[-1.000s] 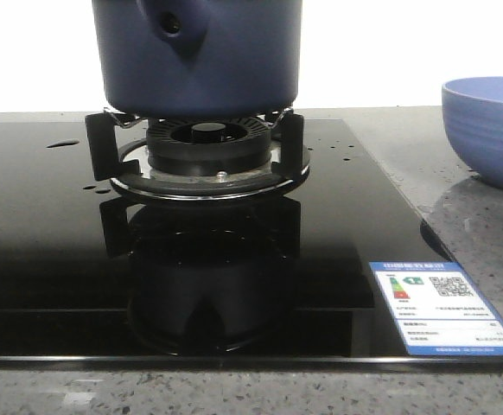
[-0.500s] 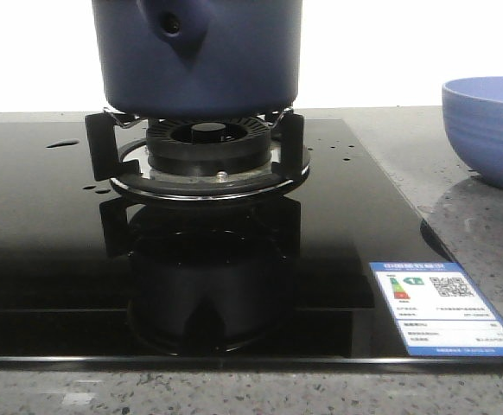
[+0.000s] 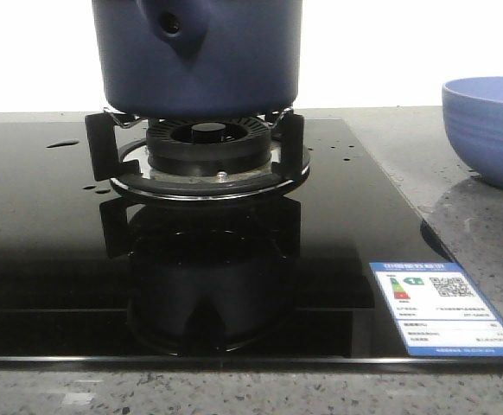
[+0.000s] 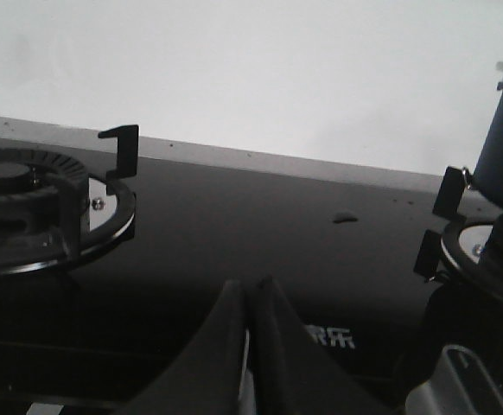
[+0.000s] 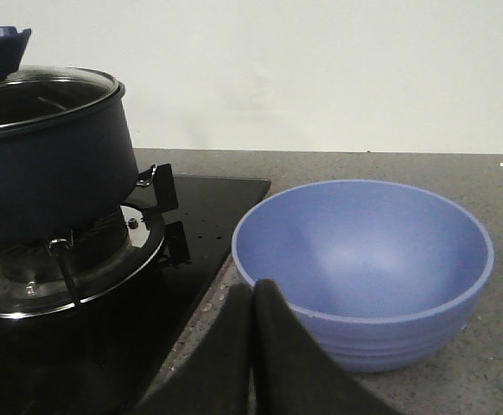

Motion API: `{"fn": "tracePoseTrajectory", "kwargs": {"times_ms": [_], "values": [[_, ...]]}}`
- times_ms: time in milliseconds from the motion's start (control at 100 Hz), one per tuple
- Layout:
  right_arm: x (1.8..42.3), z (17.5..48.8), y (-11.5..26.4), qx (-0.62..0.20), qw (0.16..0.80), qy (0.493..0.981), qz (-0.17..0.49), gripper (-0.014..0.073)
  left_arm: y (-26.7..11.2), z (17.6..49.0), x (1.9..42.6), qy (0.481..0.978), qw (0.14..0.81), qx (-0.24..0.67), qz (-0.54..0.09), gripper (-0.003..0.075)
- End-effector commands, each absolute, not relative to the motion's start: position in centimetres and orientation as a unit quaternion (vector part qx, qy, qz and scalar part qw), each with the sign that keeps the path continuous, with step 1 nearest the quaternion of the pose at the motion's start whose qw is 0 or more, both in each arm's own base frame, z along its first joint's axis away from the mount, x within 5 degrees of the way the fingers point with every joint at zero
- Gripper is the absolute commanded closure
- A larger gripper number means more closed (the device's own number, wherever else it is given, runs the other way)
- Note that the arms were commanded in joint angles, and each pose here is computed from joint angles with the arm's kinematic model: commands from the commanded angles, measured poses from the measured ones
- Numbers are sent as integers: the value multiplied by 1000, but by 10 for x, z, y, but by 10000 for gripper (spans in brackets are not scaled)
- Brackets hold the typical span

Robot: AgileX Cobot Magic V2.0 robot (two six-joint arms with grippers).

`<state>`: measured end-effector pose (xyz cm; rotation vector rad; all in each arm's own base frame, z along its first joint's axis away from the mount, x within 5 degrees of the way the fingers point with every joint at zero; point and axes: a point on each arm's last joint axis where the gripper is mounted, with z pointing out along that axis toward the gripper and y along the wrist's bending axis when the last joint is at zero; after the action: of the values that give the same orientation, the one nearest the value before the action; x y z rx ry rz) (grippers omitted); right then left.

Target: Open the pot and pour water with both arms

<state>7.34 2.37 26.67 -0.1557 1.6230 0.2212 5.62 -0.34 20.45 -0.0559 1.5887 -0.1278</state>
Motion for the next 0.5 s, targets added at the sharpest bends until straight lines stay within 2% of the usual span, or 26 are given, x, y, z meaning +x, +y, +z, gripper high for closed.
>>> {"fn": "tracePoseTrajectory", "kwargs": {"times_ms": [0, 80, 490], "values": [[73, 277, 22, -57, 696, 710, 96, 651, -2, 208, 54, 676, 734, -31, -58, 739], [73, 277, 22, -57, 696, 710, 96, 651, -2, 200, 55, 688, 723, -35, -61, 739], [73, 277, 22, -57, 696, 710, 96, 651, -3, 202, 55, 682, 729, -17, -54, 739]]}}
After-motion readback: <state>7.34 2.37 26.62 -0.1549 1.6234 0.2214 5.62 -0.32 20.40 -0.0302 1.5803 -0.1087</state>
